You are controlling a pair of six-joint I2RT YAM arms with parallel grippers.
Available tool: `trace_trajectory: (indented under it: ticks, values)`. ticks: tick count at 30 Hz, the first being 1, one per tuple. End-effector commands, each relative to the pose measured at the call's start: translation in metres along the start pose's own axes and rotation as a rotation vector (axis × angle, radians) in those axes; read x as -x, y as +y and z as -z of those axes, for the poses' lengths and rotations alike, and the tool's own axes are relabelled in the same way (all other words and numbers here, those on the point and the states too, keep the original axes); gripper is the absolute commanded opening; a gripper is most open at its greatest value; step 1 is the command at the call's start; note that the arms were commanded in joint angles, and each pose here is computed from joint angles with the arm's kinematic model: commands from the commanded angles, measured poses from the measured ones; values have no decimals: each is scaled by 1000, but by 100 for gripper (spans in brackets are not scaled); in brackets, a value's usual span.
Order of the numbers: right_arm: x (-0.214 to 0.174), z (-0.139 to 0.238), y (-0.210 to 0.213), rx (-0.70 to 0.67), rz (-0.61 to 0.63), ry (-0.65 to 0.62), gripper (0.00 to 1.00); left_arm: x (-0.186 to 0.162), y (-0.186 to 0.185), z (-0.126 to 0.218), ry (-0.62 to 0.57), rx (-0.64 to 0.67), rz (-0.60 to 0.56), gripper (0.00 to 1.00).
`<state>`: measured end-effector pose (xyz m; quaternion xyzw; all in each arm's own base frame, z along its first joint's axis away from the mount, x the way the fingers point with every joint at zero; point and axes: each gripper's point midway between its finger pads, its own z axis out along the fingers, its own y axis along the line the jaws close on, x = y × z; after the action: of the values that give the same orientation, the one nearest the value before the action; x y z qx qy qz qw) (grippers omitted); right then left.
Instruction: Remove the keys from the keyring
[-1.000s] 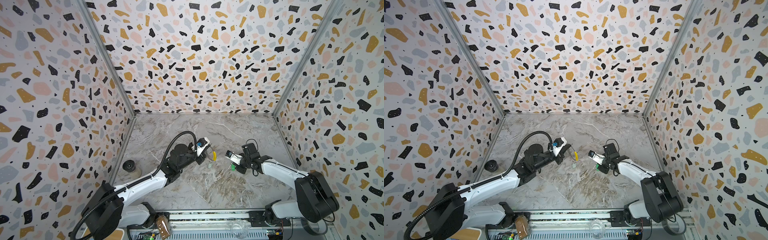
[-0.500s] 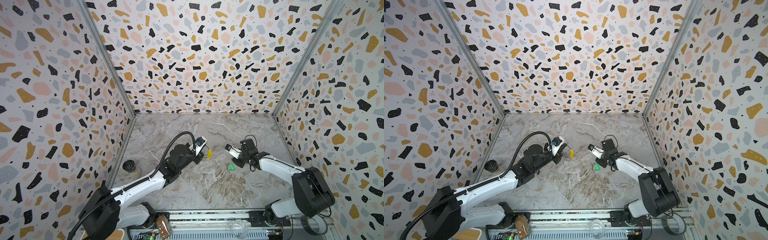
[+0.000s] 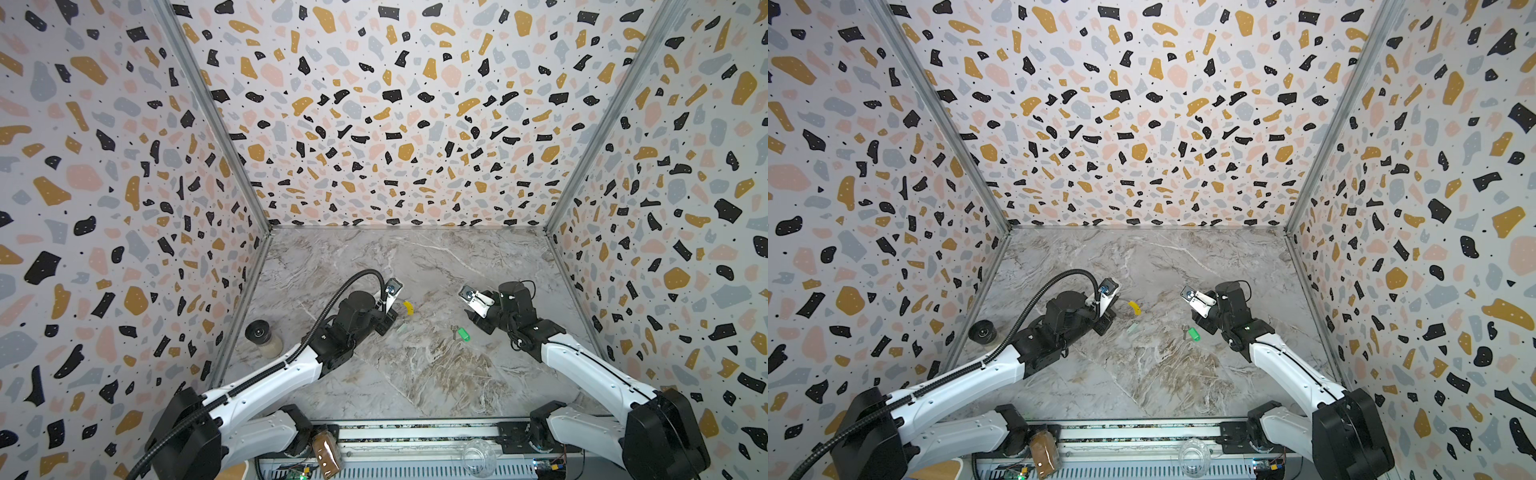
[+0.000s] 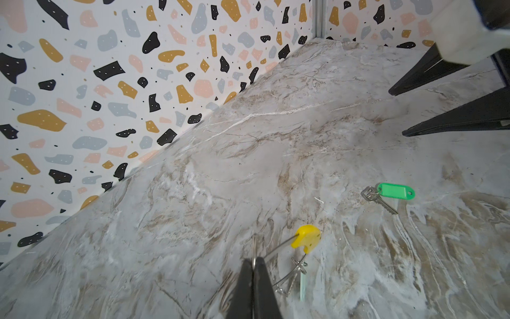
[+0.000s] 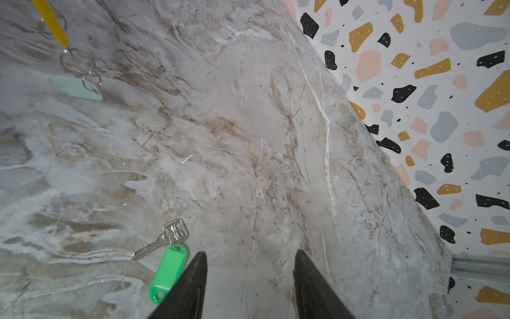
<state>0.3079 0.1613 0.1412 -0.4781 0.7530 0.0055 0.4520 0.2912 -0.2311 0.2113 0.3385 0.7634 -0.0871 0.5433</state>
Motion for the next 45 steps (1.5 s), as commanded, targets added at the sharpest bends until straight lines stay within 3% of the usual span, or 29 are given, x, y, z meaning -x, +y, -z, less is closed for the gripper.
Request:
trace_trajectory:
  ticks: [1, 5, 10, 24, 41, 45]
  values:
    - [9, 4, 4, 10, -9, -40, 52, 17, 13, 19, 11, 31, -20, 0]
    - [6, 0, 7, 6, -3, -44, 53, 10, 12, 26, 66, 15, -66, 0]
    - [5, -8, 8, 18, -2, -40, 53, -1, 2, 5, 103, -26, -91, 0]
    - [5, -17, -5, -26, -13, -21, 55, -7, -28, -95, 183, -140, -271, 0]
    - [-5, -36, -40, -74, -166, 67, 59, -17, -45, -213, 249, -156, -279, 0]
    - [-8, -33, -50, -112, -222, 59, 59, -12, -50, -223, 218, -176, -229, 16]
